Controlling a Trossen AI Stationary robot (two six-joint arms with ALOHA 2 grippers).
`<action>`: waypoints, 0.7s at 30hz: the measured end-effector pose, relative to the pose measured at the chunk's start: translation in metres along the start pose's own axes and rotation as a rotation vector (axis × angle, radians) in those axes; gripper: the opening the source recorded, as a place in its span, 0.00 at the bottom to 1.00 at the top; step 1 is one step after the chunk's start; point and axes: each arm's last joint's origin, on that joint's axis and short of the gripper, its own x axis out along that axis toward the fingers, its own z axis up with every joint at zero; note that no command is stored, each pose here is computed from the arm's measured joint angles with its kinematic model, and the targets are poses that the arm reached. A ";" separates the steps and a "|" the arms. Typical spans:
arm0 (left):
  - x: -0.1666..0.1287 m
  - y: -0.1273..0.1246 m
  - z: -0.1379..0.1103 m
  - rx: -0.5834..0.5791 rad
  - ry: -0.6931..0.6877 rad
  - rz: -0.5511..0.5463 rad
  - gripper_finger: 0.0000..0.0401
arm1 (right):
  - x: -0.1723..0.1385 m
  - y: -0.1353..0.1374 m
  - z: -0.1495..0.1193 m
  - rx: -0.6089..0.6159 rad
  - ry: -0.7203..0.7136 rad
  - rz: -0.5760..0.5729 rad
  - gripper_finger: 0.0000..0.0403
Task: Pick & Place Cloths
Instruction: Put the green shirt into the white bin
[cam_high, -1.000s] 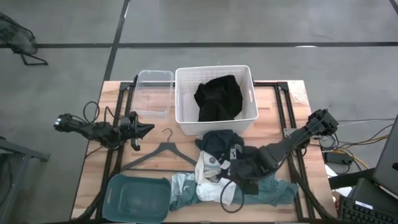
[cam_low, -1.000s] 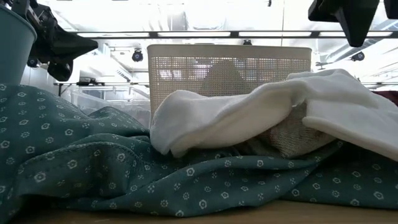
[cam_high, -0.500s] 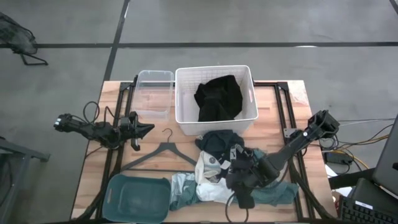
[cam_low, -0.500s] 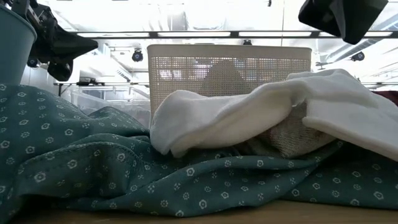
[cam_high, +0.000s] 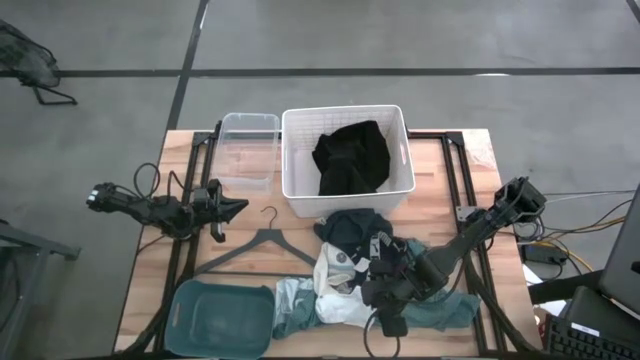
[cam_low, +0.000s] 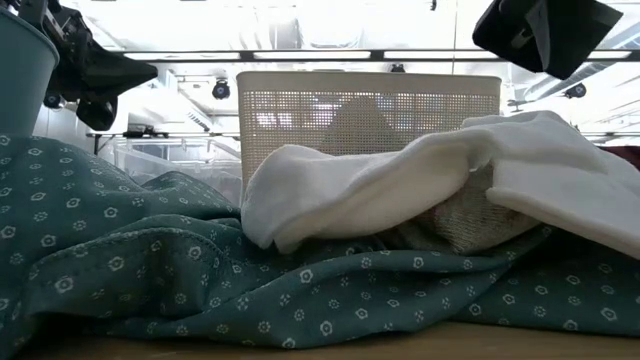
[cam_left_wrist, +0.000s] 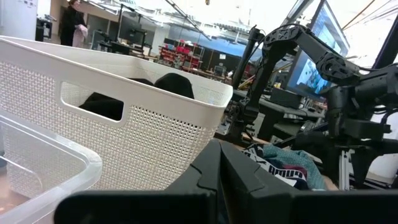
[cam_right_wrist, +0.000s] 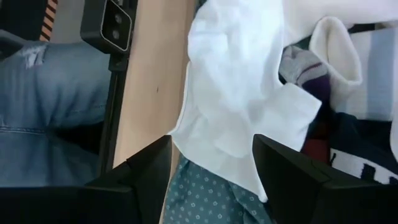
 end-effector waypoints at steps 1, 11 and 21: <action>0.000 0.000 0.000 0.000 0.000 0.000 0.02 | 0.000 0.000 0.000 -0.004 -0.011 -0.017 0.53; 0.000 0.000 0.000 0.000 0.001 0.000 0.02 | 0.002 -0.002 0.003 -0.075 -0.073 -0.100 0.48; 0.000 0.000 0.000 0.000 0.000 0.000 0.02 | 0.011 -0.004 0.000 -0.056 -0.060 -0.127 0.44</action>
